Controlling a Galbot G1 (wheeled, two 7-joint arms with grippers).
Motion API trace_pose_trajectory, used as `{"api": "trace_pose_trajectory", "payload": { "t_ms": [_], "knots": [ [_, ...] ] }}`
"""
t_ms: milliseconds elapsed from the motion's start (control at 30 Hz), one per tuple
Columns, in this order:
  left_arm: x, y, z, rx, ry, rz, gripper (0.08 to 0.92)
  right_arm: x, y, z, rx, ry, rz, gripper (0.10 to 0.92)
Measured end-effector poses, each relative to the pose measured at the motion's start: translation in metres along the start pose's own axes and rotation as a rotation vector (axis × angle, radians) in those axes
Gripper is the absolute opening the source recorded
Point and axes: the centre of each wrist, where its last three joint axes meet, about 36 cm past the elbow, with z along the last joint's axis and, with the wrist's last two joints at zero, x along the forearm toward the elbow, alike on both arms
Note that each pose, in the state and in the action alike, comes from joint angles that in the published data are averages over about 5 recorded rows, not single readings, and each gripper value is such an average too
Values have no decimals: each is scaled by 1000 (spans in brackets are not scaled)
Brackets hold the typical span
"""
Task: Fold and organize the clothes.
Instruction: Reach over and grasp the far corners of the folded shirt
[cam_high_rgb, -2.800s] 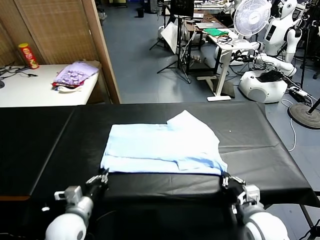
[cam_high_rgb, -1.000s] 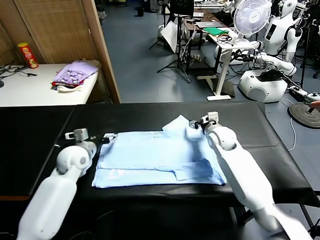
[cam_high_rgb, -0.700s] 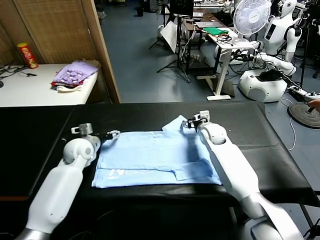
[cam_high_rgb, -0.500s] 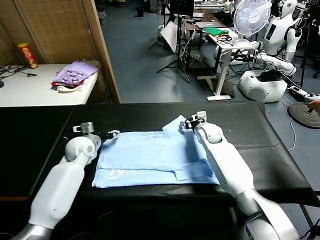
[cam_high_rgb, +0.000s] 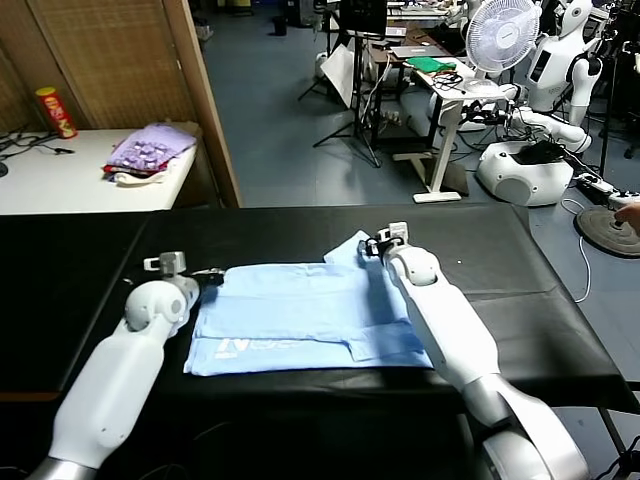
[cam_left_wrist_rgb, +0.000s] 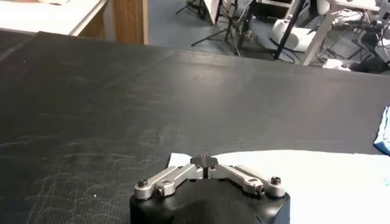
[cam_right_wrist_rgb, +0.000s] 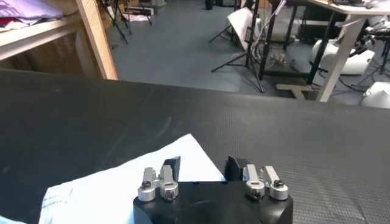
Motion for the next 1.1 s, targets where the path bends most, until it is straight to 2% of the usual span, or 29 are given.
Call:
{"api": "trace_pose_trajectory", "payload": {
  "t_ms": [133,300,433,533,700,833,933,1100],
  "knots": [
    [4,1,-4,2,-27,3,125,3,0,2,2,-10,1,147],
    [10,1,-11,11,-62,3,125,6,-1,1,1,-21,1,122],
    [14,3,-14,15,-66,1,147,7,-3,0,0,-26,2,122],
    [14,4,-11,18,-50,8,262,7,-4,1,2,-26,2,122],
    [11,2,-2,18,-22,16,547,8,-4,1,2,-26,1,122],
    [9,1,1,15,-14,14,732,8,-4,1,2,-27,1,122],
    [7,2,3,18,-15,11,713,8,-4,1,2,-28,1,122],
    [7,3,4,20,-17,7,447,9,-4,1,2,-30,-1,122]
  ]
}}
